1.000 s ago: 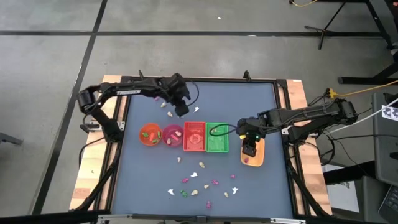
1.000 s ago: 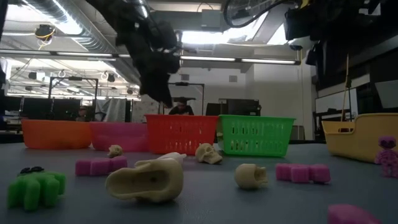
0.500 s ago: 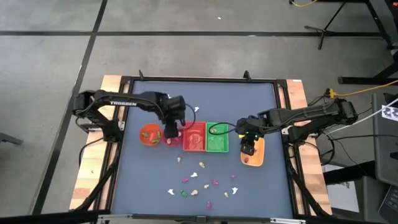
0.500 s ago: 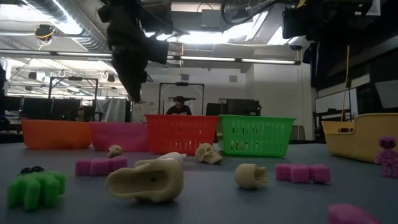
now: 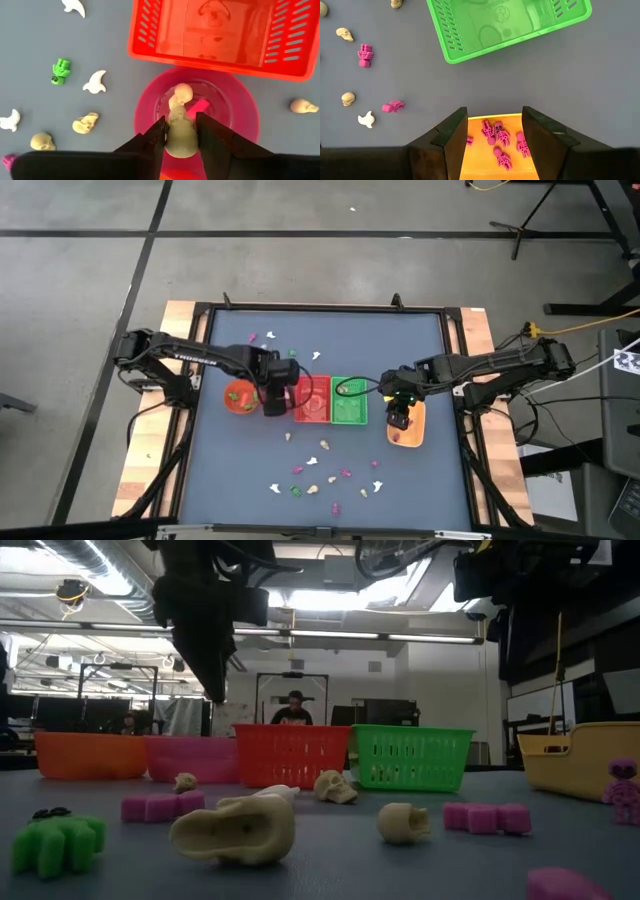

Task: Sort Halloween decoration
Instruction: Put the yellow skull toy into the pink bowl, then put the pink skeleton toy into the yellow bin

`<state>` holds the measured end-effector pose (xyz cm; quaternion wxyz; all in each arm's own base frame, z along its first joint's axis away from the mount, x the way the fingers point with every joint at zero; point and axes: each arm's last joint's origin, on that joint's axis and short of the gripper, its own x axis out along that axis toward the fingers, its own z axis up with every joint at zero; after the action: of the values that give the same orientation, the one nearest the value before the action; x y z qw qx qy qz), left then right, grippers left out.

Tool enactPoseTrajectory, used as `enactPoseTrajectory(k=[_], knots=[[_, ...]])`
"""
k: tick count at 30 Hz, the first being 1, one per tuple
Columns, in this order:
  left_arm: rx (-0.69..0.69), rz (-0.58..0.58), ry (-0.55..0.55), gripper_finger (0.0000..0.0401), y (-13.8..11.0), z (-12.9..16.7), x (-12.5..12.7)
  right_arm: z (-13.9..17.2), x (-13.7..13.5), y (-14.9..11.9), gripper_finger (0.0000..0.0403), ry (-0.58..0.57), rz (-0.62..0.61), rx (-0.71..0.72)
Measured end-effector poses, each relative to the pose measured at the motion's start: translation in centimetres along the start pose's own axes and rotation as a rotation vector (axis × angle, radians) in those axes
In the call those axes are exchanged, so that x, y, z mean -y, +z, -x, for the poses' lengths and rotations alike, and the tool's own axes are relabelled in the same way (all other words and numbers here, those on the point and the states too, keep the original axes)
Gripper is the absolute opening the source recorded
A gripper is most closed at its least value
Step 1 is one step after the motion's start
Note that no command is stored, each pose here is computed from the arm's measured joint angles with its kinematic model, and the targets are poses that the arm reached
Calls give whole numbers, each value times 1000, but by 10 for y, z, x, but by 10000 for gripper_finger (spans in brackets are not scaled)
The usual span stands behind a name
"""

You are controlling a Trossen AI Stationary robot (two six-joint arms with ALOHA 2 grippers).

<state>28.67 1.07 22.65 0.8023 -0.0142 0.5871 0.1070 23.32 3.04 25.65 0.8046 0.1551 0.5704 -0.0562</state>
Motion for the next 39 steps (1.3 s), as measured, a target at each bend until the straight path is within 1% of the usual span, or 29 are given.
enactPoseTrajectory(k=[8,14,21,24,28,31,39], knots=[[1,-6,1,128,0,0,2,0,0,0,186,10,-7,-5],[1,-5,2,151,0,0,2,0,-4,1,186,106,-55,-25],[1,-5,2,156,0,0,1,1,-10,5,186,185,-112,7],[1,-5,2,157,0,0,1,1,-18,3,186,204,-128,7],[1,-5,2,157,0,0,1,1,-34,-4,186,229,-117,2],[1,-5,2,157,0,0,1,1,-48,-10,186,232,-107,31],[1,-5,2,157,0,0,1,2,-84,-28,186,215,-7,140]])
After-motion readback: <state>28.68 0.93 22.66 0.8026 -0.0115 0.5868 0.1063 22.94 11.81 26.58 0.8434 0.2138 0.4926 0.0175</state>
